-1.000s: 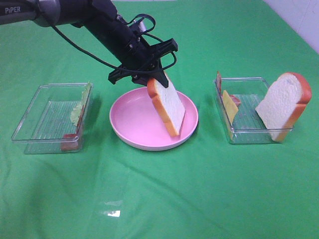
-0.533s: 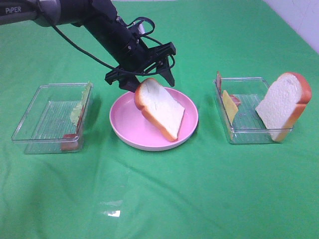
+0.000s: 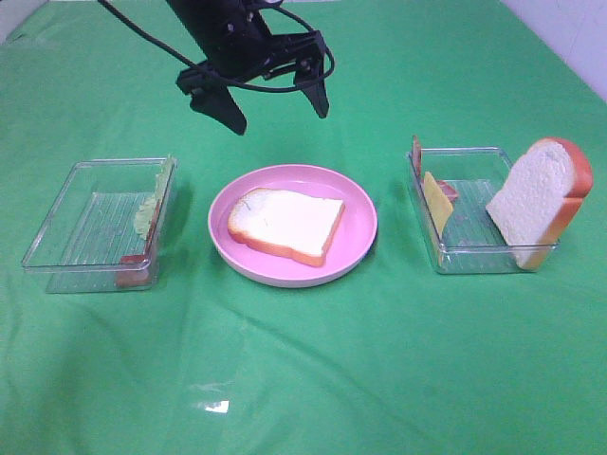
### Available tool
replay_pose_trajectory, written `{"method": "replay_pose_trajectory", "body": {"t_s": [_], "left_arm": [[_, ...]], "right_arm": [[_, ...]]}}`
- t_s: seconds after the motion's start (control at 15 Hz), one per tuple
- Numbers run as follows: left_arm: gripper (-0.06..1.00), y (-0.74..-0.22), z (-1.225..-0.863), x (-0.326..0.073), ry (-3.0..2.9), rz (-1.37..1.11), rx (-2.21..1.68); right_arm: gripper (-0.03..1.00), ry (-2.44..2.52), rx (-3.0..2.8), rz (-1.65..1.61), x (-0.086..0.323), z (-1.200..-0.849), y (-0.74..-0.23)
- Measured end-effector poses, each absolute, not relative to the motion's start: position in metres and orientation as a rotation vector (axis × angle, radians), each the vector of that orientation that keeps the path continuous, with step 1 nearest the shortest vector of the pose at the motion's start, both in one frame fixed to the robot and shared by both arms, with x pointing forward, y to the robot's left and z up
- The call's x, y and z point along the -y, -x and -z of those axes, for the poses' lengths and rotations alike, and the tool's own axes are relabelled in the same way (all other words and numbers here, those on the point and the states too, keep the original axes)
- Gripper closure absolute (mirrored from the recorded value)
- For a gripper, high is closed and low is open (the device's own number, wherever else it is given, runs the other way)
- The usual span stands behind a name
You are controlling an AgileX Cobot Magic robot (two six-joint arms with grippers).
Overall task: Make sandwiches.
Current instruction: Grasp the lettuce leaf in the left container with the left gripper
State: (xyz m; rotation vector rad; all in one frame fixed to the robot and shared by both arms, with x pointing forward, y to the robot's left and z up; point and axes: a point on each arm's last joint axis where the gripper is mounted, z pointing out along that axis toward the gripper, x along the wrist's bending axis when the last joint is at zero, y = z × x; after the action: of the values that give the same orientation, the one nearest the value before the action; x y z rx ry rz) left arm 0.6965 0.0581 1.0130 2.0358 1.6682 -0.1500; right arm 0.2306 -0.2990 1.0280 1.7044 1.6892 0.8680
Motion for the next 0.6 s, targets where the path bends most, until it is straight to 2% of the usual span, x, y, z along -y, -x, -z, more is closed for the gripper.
{"method": "replay_pose_trajectory", "body": {"t_s": [0.33,0.47,0.6], "left_arm": [[-0.04,-0.692,-1.1,-0.09,-1.986,-0.323,-1.621],[-0.04,-0.685,-1.131,-0.109,-1.925,-0.392,-1.618],[-0.04,-0.682,-1.142,-0.128,-1.893,-0.409,-1.648]], "right_arm": [[0.03,-1.704,-1.689,-0.868,0.299,-1.028,-0.231],[0.03,-1.704,-1.689,-0.868,0.299,-1.028,-0.231],[0.03,-1.706,-1.691,-0.873,0.299,-1.028,-0.231]]}}
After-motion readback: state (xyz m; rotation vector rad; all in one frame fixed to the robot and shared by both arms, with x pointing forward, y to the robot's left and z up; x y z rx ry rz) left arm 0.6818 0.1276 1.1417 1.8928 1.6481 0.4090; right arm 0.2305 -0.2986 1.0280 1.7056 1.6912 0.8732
